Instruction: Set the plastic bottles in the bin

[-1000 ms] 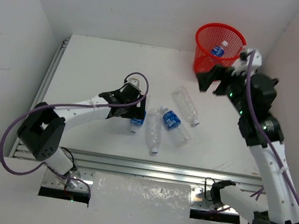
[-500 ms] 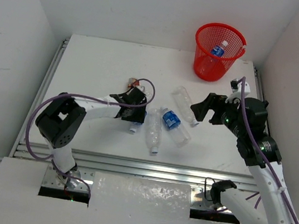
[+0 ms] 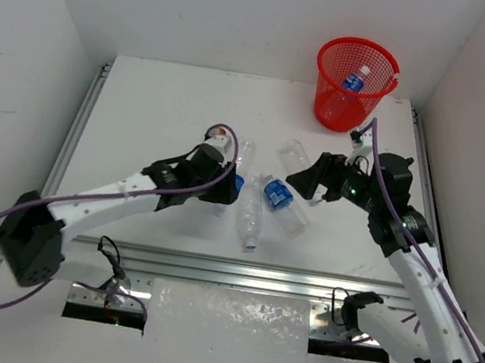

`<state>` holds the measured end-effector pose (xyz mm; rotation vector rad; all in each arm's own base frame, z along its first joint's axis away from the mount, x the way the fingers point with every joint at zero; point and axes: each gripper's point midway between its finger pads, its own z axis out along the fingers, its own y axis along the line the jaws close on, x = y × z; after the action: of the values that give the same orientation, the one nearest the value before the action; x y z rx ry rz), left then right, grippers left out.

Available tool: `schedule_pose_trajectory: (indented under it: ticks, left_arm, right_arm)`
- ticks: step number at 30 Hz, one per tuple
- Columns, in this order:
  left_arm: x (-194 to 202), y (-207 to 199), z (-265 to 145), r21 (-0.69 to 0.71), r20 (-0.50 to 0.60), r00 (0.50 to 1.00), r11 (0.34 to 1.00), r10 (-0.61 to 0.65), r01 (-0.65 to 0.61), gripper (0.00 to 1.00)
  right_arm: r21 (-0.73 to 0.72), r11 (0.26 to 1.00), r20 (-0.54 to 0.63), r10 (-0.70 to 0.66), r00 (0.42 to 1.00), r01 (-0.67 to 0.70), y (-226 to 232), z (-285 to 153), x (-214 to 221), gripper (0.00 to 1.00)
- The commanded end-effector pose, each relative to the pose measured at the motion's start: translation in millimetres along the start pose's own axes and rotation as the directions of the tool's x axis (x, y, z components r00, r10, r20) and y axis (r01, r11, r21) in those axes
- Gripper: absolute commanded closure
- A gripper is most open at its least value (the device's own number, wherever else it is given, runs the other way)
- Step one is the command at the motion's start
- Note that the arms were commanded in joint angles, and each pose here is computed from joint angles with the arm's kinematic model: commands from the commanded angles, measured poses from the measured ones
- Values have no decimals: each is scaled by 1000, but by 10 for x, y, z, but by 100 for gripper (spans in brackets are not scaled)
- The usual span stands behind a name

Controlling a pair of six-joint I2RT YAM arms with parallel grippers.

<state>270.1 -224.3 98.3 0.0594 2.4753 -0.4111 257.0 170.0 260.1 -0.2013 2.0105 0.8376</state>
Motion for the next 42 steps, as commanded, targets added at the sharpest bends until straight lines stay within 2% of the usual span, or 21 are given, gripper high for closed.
schedule_pose_trajectory:
  ticks: [1,3,5,6,10,15,16,18,19,20,21,22,23,26,30,33,34,36,37,38,42]
  left_arm:
    - [-337,-484,-509,255,159,987,967,-25,-16,99]
    - [-410,-902,-915,502,217,976,858,-4,-108,100]
    - [-386,-1074,-1148,610,229,973,780,0,-144,100]
    - [-375,-1217,-1303,682,237,971,710,12,-175,100]
    - [-365,-1409,-1603,782,263,965,581,21,-226,100]
    - [-357,-1526,-1802,835,276,961,488,29,-254,99]
    - [-352,-1529,-1775,834,271,962,490,33,-252,96]
    - [-376,-1512,-1747,820,265,964,517,37,-245,65]
    - [-397,-1477,-1710,800,270,962,547,37,-246,45]
    - [-424,-1307,-1511,721,244,970,666,15,-192,16]
    - [-532,-1204,-1466,656,261,965,735,-9,-171,1]
    - [-576,-1053,-1386,578,267,964,804,-22,-142,0]
    - [-651,-696,-1243,392,280,959,917,-46,-70,0]
    - [-658,-19,-1225,69,315,946,996,-73,53,0]
    - [-557,248,-1358,-17,333,942,999,-30,38,0]
    - [-501,327,-1307,-48,332,943,999,5,11,0]
    - [-485,349,-1273,-60,327,945,998,9,11,0]
    - [-436,401,-1163,-96,303,953,995,8,22,0]
    - [-414,389,-1136,-94,289,957,995,6,23,0]
    - [-376,399,-1102,-98,275,961,995,7,21,0]
    - [-306,508,-1058,-143,270,963,989,-6,46,0]
  right_arm:
    - [-310,951,47,11,999,5,513,90,-159,1]
    - [-409,913,71,36,997,-4,681,120,-271,1]
    - [-461,888,106,46,993,8,764,160,-363,1]
    - [-496,869,100,53,994,3,834,139,-375,1]
    - [-565,825,86,48,995,10,977,162,-403,1]
    - [-604,797,33,39,999,-11,1113,356,-273,1]
    - [-620,784,21,24,1000,-6,1174,366,-237,16]
    - [-620,785,15,13,1000,-1,1179,406,-258,49]
    - [-591,806,-1,29,1000,-24,1130,447,-245,89]
    - [-556,831,15,15,1000,-4,1065,493,-255,100]
    - [-518,855,44,5,999,19,1034,506,-347,100]
    - [-401,916,42,28,999,-9,830,605,-364,100]
    - [-341,939,96,-11,995,44,766,609,-544,100]
    - [-54,999,156,8,988,1,186,721,-915,100]
    - [208,966,298,88,951,-155,-732,690,-1589,100]
    - [321,933,410,20,912,-165,-1082,631,-2171,100]
    - [358,918,411,11,912,-172,-1287,777,-2227,100]
    - [386,908,481,-45,875,-165,-1437,691,-2684,100]
    - [393,906,470,-52,881,-156,-1650,877,-2725,100]
    - [371,920,517,-91,851,-127,-1580,822,-3053,100]
    - [445,892,540,-195,819,-81,-1966,1021,-3540,100]
